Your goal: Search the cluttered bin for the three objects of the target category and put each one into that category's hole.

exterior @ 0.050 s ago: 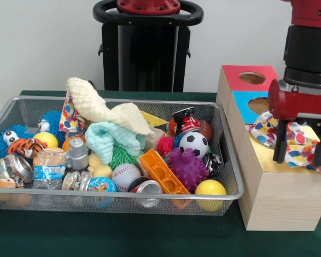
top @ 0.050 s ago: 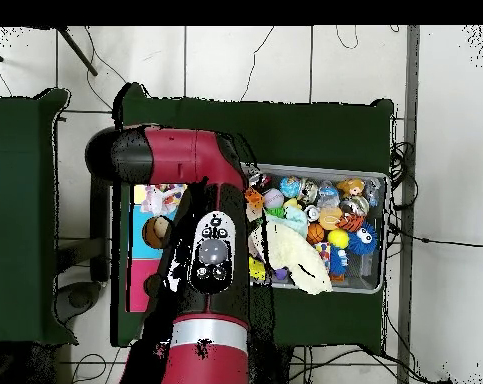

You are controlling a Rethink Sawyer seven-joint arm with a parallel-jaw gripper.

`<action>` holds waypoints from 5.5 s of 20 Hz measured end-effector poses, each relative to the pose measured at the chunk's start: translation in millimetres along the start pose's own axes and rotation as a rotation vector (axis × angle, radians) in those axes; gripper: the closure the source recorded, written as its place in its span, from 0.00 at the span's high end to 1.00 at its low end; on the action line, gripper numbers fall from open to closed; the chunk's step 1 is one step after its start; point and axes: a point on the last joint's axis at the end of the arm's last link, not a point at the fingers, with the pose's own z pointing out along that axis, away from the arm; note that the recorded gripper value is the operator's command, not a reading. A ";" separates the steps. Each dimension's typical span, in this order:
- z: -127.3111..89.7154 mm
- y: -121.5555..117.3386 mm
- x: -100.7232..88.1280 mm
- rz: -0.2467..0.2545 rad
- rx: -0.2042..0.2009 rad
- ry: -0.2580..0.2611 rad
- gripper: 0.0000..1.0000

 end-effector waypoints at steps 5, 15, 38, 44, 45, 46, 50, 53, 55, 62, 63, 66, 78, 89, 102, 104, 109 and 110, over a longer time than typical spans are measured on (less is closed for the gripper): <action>6.4 -0.3 3.8 -0.001 0.002 0.010 1.00; 8.4 -0.5 5.0 -0.001 0.003 0.013 1.00; 8.8 -0.6 5.1 -0.002 0.004 0.013 0.00; 14.1 -6.9 6.4 0.005 0.006 0.010 0.00; 15.5 -8.8 6.9 0.008 0.006 0.008 0.00; 18.0 -12.4 8.1 0.013 0.006 0.006 0.00; 28.5 -24.9 16.0 0.031 0.006 0.004 0.00; 39.1 -35.3 27.5 0.045 0.009 0.015 0.00; 42.3 -37.4 30.6 0.050 0.008 0.009 0.00; 41.5 -36.5 33.0 0.049 0.006 -0.008 0.00; 40.5 -36.2 32.7 0.048 0.006 -0.010 0.00; 37.3 -35.4 31.6 0.045 0.009 -0.014 0.00; 15.5 -20.2 23.6 0.027 0.000 -0.047 0.00; 19.0 -19.5 27.0 0.025 0.001 -0.040 0.00; 5.9 2.5 16.2 -0.005 -0.008 -0.081 0.00; 2.0 5.1 12.5 -0.007 -0.010 -0.091 0.00; -10.1 7.1 -0.3 -0.007 -0.016 -0.121 0.00; -13.4 7.7 -3.6 -0.007 -0.018 -0.129 0.00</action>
